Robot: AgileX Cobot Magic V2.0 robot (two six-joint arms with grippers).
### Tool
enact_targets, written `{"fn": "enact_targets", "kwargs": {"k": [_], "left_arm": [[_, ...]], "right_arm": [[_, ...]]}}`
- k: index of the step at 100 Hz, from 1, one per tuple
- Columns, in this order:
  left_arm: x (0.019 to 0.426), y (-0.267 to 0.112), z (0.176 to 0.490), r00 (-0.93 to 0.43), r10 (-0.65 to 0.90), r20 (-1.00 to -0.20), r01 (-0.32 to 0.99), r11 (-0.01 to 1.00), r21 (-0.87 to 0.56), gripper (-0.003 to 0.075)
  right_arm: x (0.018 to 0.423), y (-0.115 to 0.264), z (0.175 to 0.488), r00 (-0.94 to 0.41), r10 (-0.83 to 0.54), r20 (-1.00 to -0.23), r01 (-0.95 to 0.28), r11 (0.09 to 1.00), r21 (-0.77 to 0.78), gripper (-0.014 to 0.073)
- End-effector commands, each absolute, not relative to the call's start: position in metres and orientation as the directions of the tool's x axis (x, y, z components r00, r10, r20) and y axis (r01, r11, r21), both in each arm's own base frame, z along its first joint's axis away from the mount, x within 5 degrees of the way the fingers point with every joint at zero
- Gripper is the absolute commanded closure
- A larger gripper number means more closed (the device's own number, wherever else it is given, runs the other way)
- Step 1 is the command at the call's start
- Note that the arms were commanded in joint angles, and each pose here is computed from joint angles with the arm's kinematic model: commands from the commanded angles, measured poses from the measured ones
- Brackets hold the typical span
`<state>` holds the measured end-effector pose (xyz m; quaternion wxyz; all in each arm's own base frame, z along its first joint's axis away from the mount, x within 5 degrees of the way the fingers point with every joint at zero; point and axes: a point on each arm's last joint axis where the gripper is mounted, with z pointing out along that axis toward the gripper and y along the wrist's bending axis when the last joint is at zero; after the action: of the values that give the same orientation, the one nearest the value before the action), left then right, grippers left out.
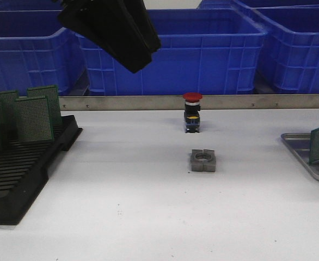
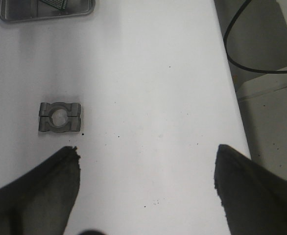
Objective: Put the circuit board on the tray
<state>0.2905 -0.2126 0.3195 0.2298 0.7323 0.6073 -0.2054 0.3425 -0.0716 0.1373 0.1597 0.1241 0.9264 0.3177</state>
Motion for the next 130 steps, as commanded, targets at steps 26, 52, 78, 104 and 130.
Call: {"fn": "enact_targets", "kwargs": {"k": [26,52,78,104,130], "left_arm": [[0.279,-0.215,0.348,0.200,0.743,-0.639,0.980,-0.156,0.125,0.0184],[0.279,-0.215,0.348,0.200,0.743,-0.639,0.980,-0.156,0.125,0.0184],[0.279,-0.215,0.348,0.200,0.743,-0.639,0.980,-0.156,0.125,0.0184],[0.279,-0.215,0.348,0.200,0.743,-0.639,0.980,-0.156,0.125,0.0184],[0.294,-0.189,0.339,0.236,0.862,-0.448,0.966,-0.159,0.203,0.0184]], "right_arm": [[0.346,-0.074,0.159,-0.895,0.352,-0.273,0.103,0.759,0.642,0.0052],[0.344,-0.078,0.162,-0.894,0.348,-0.282,0.101,0.769,0.631,0.0031],[0.340,-0.080,0.182,-0.880,0.323,-0.348,0.074,0.817,0.572,0.0031],[0.334,-0.080,0.200,-0.872,0.304,-0.384,0.059,0.844,0.533,0.0031],[0.333,-0.080,0.202,-0.870,0.302,-0.390,0.055,0.845,0.532,0.0034]]}}
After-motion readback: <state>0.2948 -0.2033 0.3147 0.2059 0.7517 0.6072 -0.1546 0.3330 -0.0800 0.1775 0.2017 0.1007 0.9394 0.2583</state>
